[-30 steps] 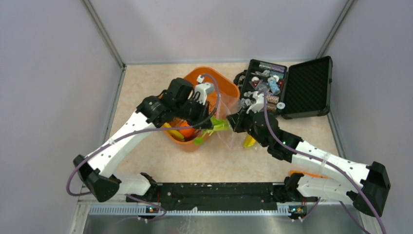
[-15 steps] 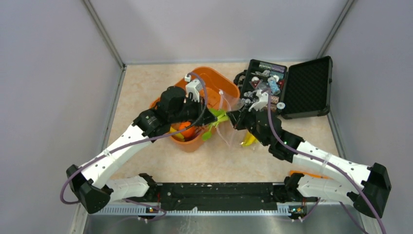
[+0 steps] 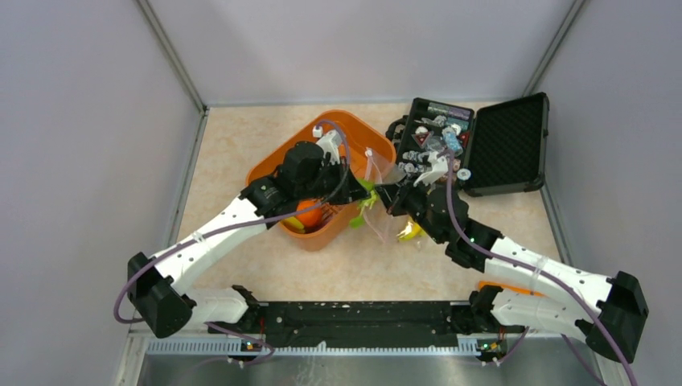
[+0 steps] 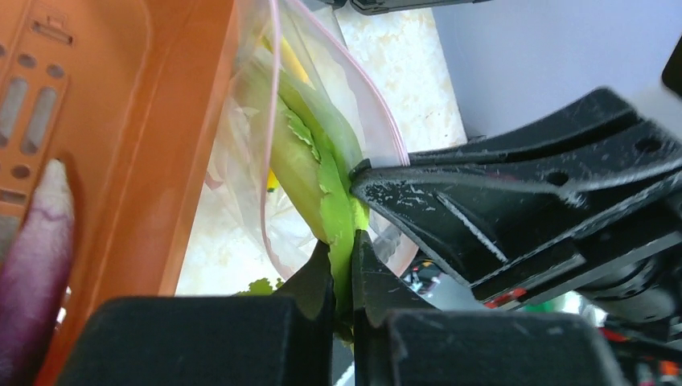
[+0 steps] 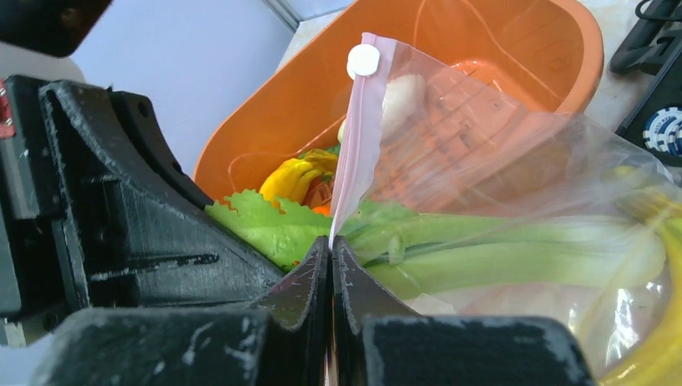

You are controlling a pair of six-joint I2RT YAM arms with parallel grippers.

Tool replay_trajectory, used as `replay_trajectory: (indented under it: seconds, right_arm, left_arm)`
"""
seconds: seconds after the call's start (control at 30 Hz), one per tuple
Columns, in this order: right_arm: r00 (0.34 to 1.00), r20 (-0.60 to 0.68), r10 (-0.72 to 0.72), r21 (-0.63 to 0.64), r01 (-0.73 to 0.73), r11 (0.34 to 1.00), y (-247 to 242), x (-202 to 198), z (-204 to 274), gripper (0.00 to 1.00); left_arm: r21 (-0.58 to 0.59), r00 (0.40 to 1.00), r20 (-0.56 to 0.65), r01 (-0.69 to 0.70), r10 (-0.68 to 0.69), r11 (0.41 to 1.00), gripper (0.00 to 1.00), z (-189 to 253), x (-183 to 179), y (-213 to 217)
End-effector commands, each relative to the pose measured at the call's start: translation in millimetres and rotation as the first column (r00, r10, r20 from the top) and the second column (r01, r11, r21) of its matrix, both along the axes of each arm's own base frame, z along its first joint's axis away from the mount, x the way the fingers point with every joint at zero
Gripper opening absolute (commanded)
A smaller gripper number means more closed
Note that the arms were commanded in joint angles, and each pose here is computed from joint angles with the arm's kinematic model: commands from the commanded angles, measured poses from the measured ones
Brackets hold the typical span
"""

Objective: Place the food in the zip-top bag and seal the zipper
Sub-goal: Place the fake vegetable in the zipper food storage bag.

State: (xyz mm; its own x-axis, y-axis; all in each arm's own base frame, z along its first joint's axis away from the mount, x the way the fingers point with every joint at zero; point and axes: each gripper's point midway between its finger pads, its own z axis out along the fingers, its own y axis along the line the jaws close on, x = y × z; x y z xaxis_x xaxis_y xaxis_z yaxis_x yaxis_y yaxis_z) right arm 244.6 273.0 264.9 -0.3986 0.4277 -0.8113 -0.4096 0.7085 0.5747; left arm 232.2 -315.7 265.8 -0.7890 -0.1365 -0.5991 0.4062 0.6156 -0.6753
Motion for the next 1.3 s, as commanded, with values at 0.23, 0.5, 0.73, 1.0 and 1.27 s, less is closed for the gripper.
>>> replay_trajectory:
  seconds: [0.23,0.5,0.73,1.0,1.27]
  right_arm:
    - [0.994,0.006,0.109,0.072,-0.109,0.991,18,-23,-2,0.0]
    - [0.991,0.002,0.132,0.089,-0.132,0.987,21,-28,-4,0.0]
    - [0.987,0.024,0.157,0.143,-0.159,0.977,24,-33,7,0.0]
    - [0.986,0.058,0.154,0.149,-0.161,0.976,23,-31,39,0.0]
    - [0.982,0.106,0.159,0.2,-0.177,0.964,22,-29,71,0.0]
  left_arm:
    - [-0.47,0.985,-0.168,-0.055,-0.028,0.881,0.0,71,26,-32]
    - [-0.549,0.971,-0.212,-0.209,0.107,0.81,0.0,77,46,-17]
    - [-0.557,0.966,-0.255,-0.186,0.047,0.81,0.0,56,39,-36]
    - [-0.227,0.983,-0.159,-0.123,0.088,0.966,0.0,10,29,-45]
    - [-0.075,0.98,-0.09,-0.184,0.177,0.98,0.0,-21,35,-36]
